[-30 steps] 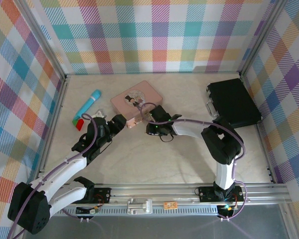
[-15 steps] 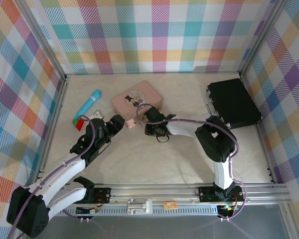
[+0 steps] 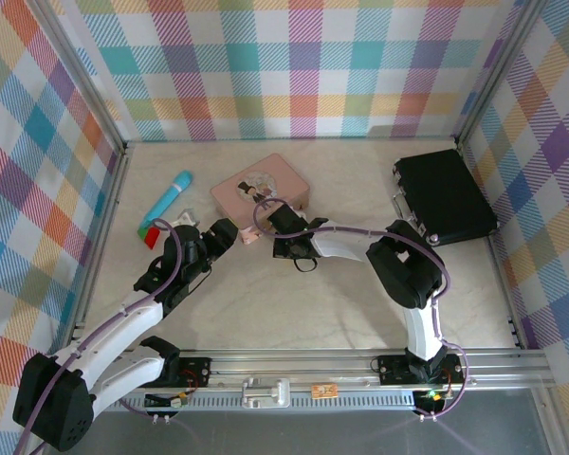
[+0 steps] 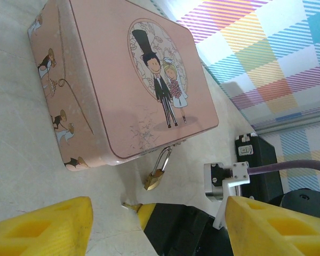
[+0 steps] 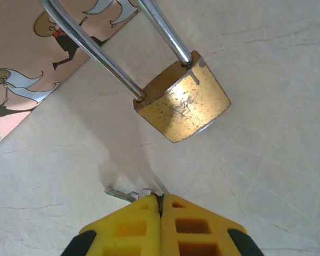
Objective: Unlock the padlock with the key
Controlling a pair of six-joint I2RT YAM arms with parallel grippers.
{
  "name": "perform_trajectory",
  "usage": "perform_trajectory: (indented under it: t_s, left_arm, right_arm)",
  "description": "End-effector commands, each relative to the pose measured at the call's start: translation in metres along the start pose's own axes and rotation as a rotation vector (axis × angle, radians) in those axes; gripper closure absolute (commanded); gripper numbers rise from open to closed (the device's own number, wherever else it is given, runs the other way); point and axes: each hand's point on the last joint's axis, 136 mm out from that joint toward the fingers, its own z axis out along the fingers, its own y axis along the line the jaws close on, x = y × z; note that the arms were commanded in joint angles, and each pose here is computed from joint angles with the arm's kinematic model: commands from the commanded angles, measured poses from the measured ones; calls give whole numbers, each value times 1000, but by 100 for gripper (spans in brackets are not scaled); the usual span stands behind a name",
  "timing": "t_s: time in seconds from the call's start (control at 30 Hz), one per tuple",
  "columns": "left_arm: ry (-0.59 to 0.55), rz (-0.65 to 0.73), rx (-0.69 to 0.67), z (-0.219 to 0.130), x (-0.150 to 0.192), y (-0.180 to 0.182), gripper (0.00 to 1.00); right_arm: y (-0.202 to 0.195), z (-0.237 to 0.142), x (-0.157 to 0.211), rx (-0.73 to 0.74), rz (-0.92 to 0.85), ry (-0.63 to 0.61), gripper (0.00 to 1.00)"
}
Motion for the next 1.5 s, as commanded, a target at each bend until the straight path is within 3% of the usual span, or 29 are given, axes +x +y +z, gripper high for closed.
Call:
perform_trajectory:
  t_s: [0.0, 0.33, 0.6, 1.13, 1.47]
  left_arm:
    - [4, -9, 3, 2, 1, 3, 33]
    - [55, -100, 84, 10, 16, -8, 34]
    - [140, -120, 128, 29, 42, -25, 35]
    - [183, -188, 290, 59, 82, -87, 45]
    - [178, -184, 371, 64, 85, -112, 56]
  right_arm:
    - [-23, 7, 23, 73, -34, 53, 100]
    - [-7, -35, 7, -190, 0, 38, 100]
    - [-11, -54, 14, -270, 21, 45, 100]
    - [7, -134, -28, -590, 168, -116, 100]
    - [10, -144, -34, -663, 213, -134, 100]
